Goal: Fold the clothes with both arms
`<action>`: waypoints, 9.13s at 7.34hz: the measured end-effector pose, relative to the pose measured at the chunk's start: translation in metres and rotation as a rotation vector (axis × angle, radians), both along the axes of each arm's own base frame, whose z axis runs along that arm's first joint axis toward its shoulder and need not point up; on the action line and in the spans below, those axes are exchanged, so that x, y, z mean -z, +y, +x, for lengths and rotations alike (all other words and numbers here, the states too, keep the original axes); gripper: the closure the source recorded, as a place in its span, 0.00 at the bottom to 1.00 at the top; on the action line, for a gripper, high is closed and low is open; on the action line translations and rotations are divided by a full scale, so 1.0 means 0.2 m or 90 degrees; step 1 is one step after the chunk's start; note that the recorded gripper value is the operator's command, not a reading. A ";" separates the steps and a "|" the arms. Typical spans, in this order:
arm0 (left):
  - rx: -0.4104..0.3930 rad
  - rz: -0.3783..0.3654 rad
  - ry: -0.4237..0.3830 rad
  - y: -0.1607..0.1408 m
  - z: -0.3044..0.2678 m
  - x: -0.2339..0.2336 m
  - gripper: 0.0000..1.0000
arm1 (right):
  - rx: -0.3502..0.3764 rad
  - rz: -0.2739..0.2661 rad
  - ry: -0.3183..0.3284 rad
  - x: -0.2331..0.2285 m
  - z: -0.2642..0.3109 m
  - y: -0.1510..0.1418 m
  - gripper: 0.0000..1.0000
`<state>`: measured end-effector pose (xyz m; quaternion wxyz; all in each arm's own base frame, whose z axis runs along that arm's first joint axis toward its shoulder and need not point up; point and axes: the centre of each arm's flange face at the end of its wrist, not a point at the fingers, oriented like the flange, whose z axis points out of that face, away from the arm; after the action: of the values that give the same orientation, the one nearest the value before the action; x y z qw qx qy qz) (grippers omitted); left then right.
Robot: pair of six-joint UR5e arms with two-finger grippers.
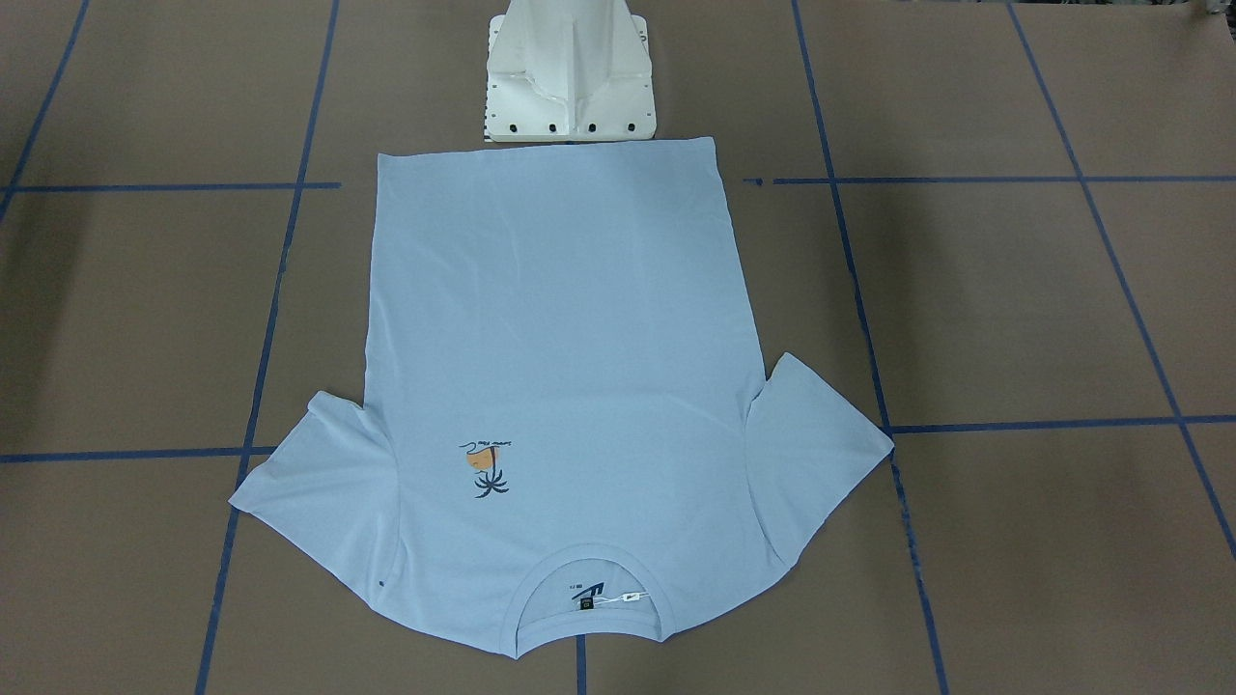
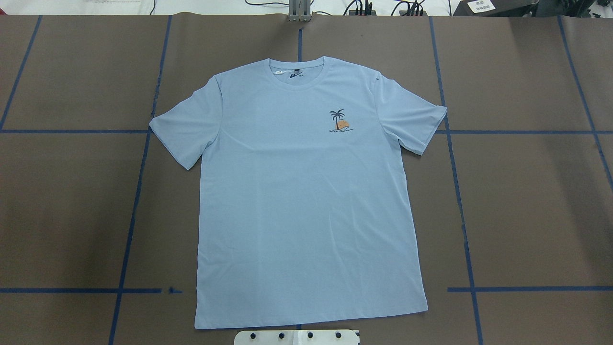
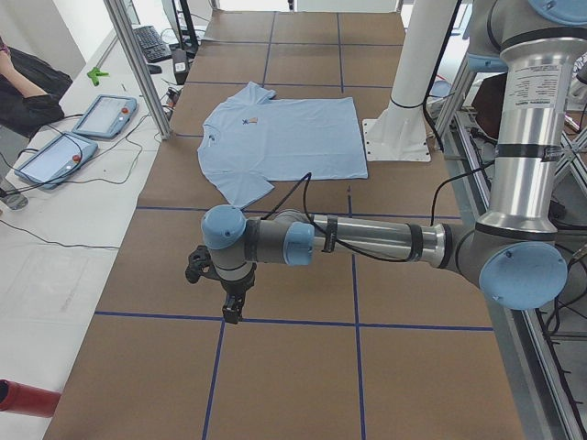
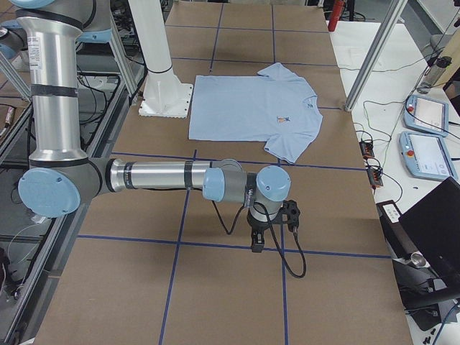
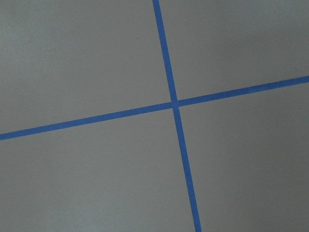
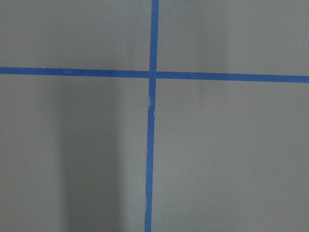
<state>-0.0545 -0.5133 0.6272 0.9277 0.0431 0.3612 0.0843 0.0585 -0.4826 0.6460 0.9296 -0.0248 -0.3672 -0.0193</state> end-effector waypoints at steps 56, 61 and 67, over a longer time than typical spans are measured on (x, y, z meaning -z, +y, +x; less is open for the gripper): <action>0.311 0.029 0.116 -0.37 2.21 0.81 0.14 | -0.053 0.058 -0.056 1.93 -2.06 -0.71 0.00; 0.307 0.023 0.103 -0.38 2.24 0.80 0.25 | -0.053 0.057 -0.054 1.92 -2.06 -0.71 0.00; 0.298 0.013 0.088 -0.35 2.27 0.81 0.92 | -0.052 0.057 -0.053 1.92 -2.07 -0.71 0.00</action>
<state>0.4001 -0.5828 0.4642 0.8947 0.1405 0.4028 -0.1326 -0.3561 -0.6248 0.2630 0.9138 0.0323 -0.4049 0.0012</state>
